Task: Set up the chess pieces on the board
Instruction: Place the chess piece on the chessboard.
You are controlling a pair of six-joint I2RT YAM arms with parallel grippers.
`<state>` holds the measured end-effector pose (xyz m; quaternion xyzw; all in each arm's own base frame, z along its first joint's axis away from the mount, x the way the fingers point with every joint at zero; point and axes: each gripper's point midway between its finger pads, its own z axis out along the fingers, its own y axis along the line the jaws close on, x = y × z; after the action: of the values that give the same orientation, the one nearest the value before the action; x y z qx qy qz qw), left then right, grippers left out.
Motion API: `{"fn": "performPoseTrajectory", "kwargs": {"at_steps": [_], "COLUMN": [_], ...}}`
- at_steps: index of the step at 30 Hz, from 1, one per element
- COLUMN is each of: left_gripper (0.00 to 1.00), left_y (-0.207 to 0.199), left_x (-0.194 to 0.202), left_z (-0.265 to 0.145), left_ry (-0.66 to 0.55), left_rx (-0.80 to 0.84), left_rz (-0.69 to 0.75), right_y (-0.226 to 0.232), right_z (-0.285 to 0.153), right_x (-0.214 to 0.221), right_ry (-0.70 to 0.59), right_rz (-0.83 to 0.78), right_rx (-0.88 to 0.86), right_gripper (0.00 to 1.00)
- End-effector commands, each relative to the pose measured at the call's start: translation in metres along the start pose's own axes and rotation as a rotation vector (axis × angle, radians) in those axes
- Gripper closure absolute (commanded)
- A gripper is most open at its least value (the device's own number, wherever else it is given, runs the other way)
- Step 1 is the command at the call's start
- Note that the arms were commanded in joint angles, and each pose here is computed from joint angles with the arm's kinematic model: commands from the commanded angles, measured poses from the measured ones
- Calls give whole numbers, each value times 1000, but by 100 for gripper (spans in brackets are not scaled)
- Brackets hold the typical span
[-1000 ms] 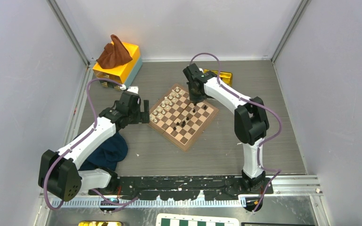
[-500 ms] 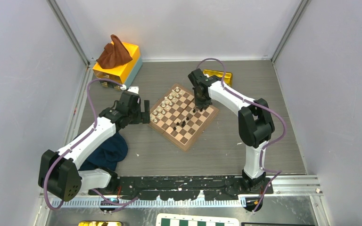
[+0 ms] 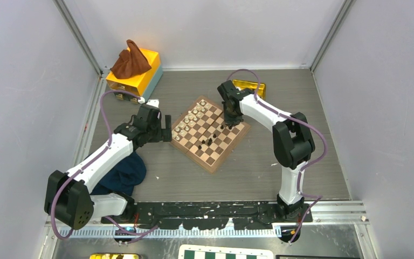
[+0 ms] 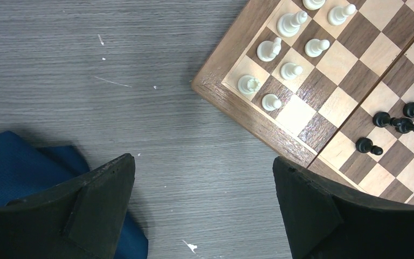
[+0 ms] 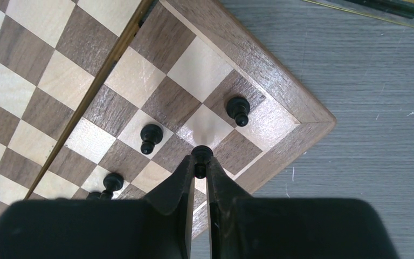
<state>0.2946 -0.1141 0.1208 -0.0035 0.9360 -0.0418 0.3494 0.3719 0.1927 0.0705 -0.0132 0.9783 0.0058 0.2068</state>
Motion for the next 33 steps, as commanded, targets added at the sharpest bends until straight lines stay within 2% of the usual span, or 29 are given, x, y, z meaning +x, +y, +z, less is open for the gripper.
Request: {"fn": "performPoseTrajectory", "kwargs": {"at_steps": [1,33], "left_gripper": [1,0], "left_y": [-3,-3], "left_x": [-10,-3], "left_z": [0,5], "left_ry": [-32,-16], "left_rx": [12,14], "left_rz": [-19,-22], "right_y": [6,3], "right_z": [-14,11], "right_x": [-21,-14], "right_ry": [-80,-33], "right_rz": [39,39], "right_rx": [-51,-42], "right_gripper": [98,98]}}
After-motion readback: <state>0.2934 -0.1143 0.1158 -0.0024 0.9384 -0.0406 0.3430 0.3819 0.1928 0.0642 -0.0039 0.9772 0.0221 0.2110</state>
